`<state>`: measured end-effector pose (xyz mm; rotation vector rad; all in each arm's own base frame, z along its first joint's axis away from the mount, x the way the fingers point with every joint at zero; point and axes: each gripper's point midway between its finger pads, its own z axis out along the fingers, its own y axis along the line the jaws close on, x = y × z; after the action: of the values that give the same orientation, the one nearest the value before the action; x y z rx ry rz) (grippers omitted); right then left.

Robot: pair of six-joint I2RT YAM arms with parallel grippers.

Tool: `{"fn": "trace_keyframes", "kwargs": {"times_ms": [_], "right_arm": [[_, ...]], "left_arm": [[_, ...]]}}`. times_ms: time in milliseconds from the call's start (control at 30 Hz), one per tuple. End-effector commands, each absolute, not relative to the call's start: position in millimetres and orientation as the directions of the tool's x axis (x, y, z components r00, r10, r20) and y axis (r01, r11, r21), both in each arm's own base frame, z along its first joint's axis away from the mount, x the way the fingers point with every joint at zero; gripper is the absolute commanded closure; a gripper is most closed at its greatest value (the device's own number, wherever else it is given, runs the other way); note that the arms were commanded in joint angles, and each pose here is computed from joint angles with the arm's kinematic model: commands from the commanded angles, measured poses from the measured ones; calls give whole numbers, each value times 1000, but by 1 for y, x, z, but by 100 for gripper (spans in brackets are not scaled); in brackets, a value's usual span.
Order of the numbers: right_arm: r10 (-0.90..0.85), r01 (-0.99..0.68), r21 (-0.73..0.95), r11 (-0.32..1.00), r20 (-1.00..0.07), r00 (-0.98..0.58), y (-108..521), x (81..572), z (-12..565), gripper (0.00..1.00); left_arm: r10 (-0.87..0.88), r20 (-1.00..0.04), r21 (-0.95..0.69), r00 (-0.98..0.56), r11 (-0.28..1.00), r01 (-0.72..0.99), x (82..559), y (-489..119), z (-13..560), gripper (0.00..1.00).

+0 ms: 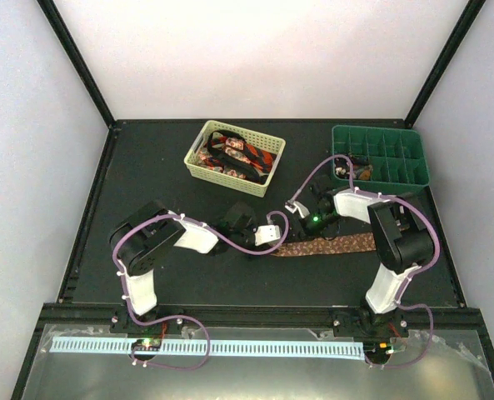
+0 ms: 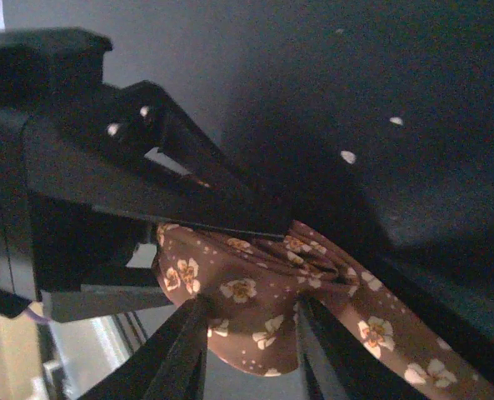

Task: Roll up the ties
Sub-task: Roll the tie at the center of the board.

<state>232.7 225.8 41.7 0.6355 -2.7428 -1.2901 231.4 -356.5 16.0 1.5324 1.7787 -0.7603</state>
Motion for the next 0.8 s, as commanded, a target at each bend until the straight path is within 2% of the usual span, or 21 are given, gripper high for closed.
{"fn": "trace_keyframes", "kwargs": {"times_ms": [0,67,133,267,333,400,500,667,767], "right_arm": [[-395,-366,732,575,-143,-907,229,234,42,78],[-401,-368,727,579,-138,-906,227,232,40,93],[-405,-370,724,583,-136,-904,225,229,38,98],[-403,-363,713,600,-123,-907,219,223,29,98],[-391,-352,709,611,-116,-913,216,223,25,98],[-382,-343,700,626,-107,-918,214,224,22,98],[-368,-327,682,654,-91,-925,209,224,15,98],[-336,-303,638,708,-73,-939,198,231,4,98],[-331,-290,641,711,-60,-942,197,232,0,98]], "left_arm": [[679,-722,-23,-133,168,985,229,-344,-7,69],[676,-724,-25,-136,172,985,229,-344,-7,69],[672,-725,-30,-148,184,983,230,-345,-6,68],[637,-753,-46,-163,195,980,231,-347,1,60],[595,-788,-57,-157,183,981,229,-350,10,50],[555,-818,-64,-151,173,983,227,-351,19,34],[478,-870,-54,-123,155,986,224,-352,34,24],[400,-911,-66,-103,106,992,219,-361,38,15],[380,-920,-58,-98,115,992,228,-370,33,13]]}}
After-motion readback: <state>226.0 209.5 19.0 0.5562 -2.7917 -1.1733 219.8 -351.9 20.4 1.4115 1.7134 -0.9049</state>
